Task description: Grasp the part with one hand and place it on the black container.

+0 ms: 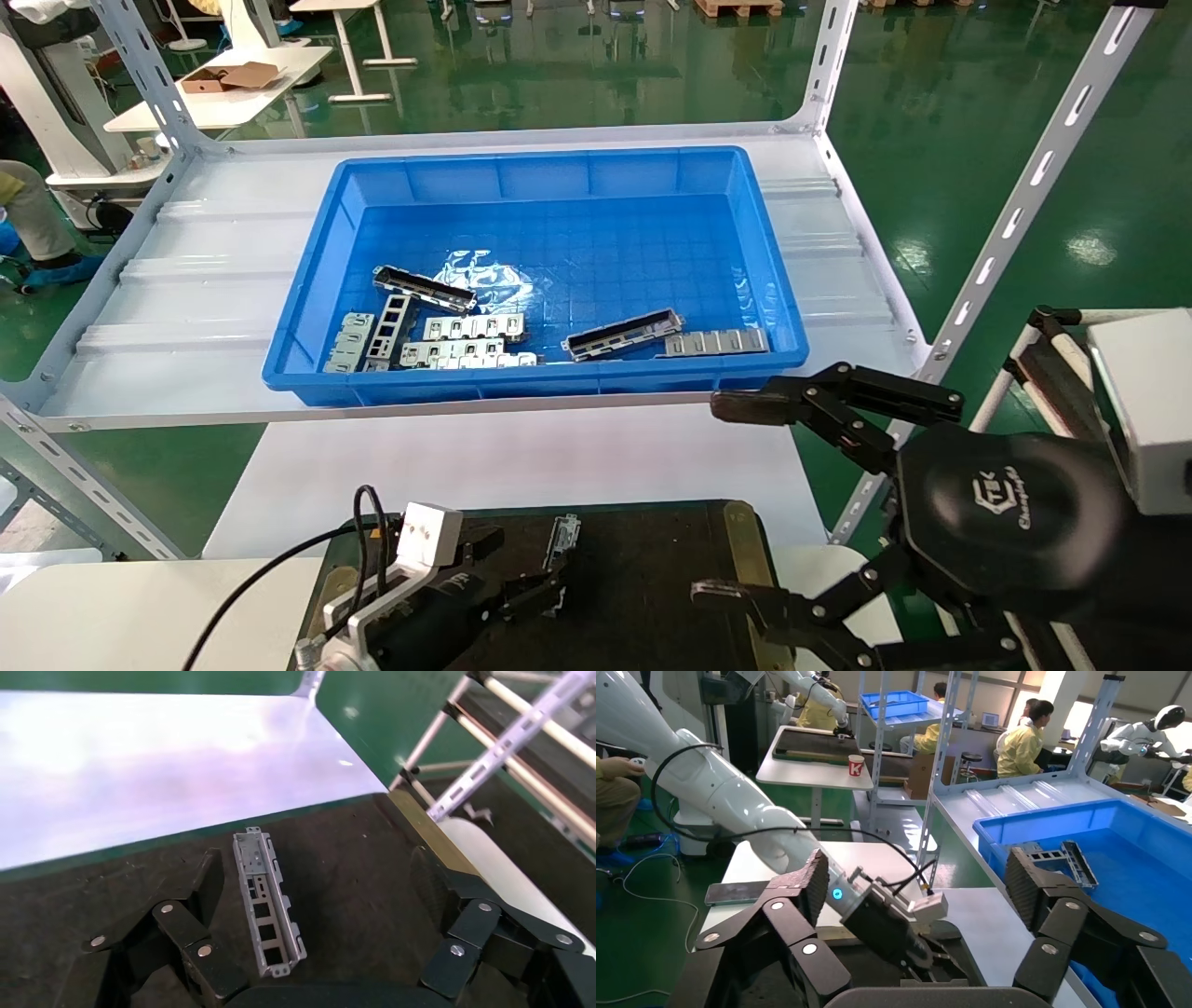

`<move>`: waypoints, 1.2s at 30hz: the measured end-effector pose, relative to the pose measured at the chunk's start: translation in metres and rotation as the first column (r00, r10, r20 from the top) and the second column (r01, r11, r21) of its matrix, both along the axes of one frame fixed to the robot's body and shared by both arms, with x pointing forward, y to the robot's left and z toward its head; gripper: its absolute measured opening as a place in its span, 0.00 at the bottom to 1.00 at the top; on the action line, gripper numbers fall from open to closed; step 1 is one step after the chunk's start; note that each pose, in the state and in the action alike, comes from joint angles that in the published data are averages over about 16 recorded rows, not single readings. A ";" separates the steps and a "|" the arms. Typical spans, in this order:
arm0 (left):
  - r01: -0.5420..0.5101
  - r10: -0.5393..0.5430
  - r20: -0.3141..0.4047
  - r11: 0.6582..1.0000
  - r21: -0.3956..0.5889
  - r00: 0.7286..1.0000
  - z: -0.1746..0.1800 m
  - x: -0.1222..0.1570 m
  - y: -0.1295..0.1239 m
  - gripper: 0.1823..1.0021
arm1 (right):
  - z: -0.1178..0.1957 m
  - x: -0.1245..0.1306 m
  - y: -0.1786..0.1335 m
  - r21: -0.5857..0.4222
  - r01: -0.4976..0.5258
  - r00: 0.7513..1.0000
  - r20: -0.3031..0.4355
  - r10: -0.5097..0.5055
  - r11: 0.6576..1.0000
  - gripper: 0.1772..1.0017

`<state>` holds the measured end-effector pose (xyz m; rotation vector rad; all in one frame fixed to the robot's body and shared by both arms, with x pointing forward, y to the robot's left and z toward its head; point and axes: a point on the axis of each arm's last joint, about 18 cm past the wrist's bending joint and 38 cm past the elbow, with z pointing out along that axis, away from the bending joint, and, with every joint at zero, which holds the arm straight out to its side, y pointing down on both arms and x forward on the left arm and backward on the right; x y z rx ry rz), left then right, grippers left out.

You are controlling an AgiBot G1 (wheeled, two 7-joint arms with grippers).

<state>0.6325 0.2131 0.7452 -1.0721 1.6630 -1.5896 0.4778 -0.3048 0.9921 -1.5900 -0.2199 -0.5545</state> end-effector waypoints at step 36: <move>0.246 -0.295 0.172 0.935 0.255 0.940 0.033 -0.049 0.116 1.00 | 0.000 0.000 0.000 0.000 0.000 1.000 0.000 0.000 1.000 1.00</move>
